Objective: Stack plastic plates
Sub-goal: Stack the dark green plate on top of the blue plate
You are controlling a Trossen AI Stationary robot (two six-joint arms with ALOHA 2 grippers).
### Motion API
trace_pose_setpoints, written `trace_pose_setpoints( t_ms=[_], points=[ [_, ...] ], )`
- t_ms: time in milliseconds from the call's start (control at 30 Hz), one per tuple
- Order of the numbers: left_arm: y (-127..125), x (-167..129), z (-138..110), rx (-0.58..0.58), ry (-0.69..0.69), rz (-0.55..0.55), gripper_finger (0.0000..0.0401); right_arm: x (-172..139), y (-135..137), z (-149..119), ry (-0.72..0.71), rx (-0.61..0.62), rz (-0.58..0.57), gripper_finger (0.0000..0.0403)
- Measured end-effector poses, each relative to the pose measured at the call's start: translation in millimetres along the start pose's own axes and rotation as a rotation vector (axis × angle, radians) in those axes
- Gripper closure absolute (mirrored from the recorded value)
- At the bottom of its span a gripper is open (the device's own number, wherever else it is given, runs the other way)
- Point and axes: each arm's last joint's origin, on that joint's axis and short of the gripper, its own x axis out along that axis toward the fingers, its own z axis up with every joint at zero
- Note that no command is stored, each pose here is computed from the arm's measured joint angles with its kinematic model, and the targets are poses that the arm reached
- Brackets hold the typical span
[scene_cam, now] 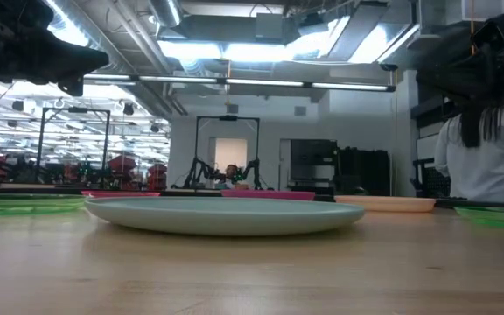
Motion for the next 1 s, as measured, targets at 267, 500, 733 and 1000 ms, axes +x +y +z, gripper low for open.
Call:
trace_pose_setpoints(
  t_ms=[267,500,733,1000],
  points=[
    [1.6,-1.0,13.8,0.058,-0.137,0.039,0.0391,0.0,0.1,0.1,-0.001,-0.001,0.002,0.0398],
    [2.1,-0.4,24.7,0.049,-0.239,0.051,0.0391,1.4,-0.3,-2.3,0.027,-0.033,-0.016,0.0398],
    [-1.5,9.1,26.4,-0.057,-0.248,0.021,0.0392,4.7,-1.0,-6.1,0.071,-0.048,-0.051,0.0398],
    [-10.0,35.4,38.7,-0.080,-0.112,0.010,0.0399,8.7,0.2,-7.9,0.096,-0.081,-0.028,0.0398]
  ],
)
